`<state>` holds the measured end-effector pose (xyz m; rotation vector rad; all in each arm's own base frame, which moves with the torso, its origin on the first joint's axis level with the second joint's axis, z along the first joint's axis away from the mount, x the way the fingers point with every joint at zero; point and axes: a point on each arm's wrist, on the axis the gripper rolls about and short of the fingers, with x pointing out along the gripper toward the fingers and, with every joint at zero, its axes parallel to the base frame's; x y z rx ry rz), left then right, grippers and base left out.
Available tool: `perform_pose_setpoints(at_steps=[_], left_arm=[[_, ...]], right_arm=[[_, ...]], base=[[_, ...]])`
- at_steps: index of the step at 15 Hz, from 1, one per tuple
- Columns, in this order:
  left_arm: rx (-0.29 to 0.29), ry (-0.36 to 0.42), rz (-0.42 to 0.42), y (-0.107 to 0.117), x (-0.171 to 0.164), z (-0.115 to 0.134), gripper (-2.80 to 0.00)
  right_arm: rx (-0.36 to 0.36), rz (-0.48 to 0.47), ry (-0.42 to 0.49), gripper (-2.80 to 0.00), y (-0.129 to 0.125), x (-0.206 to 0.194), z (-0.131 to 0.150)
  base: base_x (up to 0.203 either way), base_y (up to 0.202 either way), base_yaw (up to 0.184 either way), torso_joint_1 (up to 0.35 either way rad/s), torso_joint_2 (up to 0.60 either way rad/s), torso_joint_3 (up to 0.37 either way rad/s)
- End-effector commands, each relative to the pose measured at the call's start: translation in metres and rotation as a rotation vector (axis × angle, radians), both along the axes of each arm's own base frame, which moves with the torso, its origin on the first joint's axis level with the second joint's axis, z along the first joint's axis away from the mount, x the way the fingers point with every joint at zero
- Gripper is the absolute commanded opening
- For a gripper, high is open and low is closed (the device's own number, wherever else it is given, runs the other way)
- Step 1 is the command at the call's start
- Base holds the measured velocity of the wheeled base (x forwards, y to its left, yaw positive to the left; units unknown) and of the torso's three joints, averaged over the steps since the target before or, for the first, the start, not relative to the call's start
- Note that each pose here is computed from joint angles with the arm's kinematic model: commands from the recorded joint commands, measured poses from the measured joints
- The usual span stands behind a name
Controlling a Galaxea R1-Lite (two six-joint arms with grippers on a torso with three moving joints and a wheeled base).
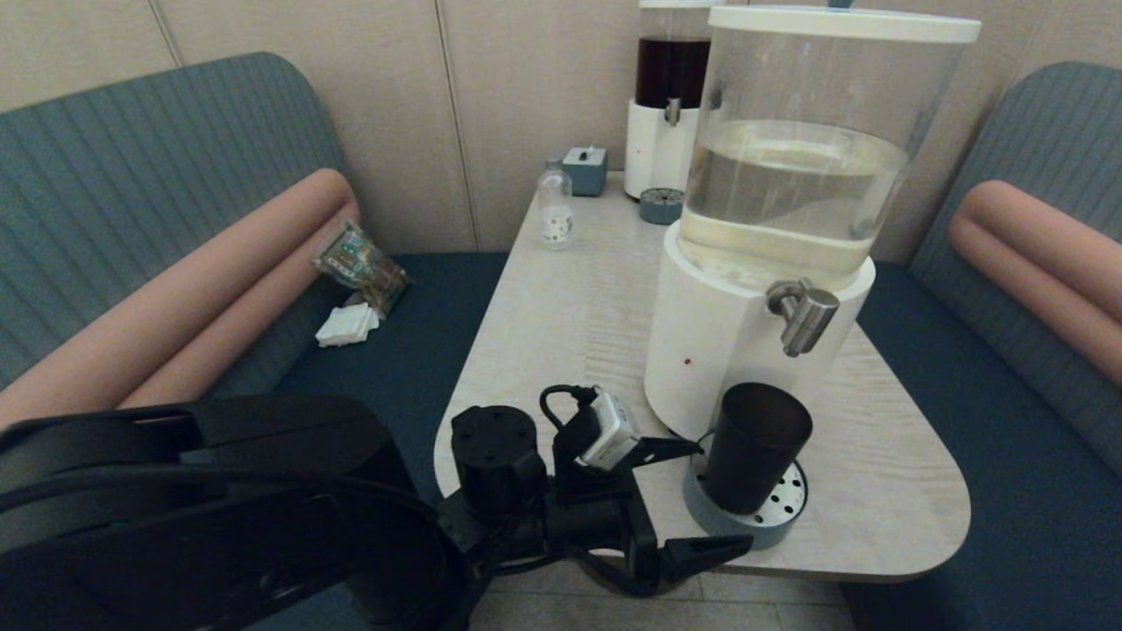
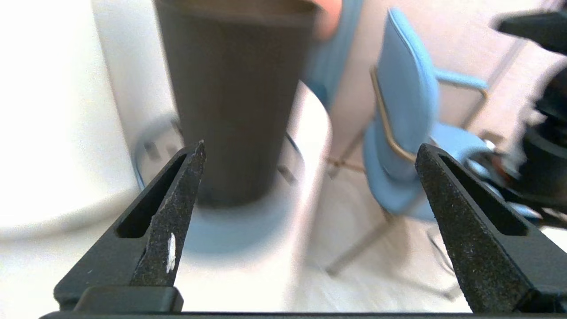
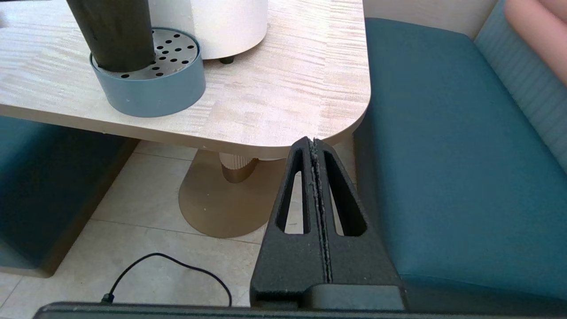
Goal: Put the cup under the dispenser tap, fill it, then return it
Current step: Place it under the water dispenser
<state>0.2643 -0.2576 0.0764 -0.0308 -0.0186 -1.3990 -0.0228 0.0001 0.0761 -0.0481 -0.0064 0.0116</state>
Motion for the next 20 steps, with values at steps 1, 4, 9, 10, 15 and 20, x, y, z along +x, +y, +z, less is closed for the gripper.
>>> perform_pose_setpoints(at_steps=[1, 4, 9, 10, 15, 20], left_arm=[[-0.003, -0.002, 0.002, 0.023, -0.023, 0.021, 0.0], [-0.005, 0.005, 0.088, 0.068, -0.054, 0.045, 0.0], [-0.122, -0.106, 0.51, 0.152, -0.06, 0.093, 0.0], [-0.153, -0.126, 0.588, 0.162, -0.065, 0.101, 0.0], [-0.184, -0.097, 0.795, 0.178, -0.077, 0.1, 0.0], [-0.131, -0.002, 0.731, 0.185, -0.099, 0.08, -2.8]], right_arm=[[-0.001, 0.001, 0.003, -2.8, 0.0, 0.0, -0.001], [-0.001, 0.001, 0.003, -2.8, 0.0, 0.0, -0.001], [-0.001, 0.001, 0.003, -2.8, 0.0, 0.0, -0.001], [-0.001, 0.001, 0.003, -2.8, 0.0, 0.0, -0.001], [-0.001, 0.001, 0.003, -2.8, 0.0, 0.0, -0.001], [-0.001, 0.001, 0.003, -2.8, 0.0, 0.0, -0.001]], base=[[0.0, 0.0, 0.0, 0.0, 0.0, 0.0], [0.0, 0.0, 0.0, 0.0, 0.0, 0.0], [0.0, 0.0, 0.0, 0.0, 0.0, 0.0], [0.0, 0.0, 0.0, 0.0, 0.0, 0.0], [0.0, 0.0, 0.0, 0.0, 0.0, 0.0], [0.0, 0.0, 0.0, 0.0, 0.0, 0.0]])
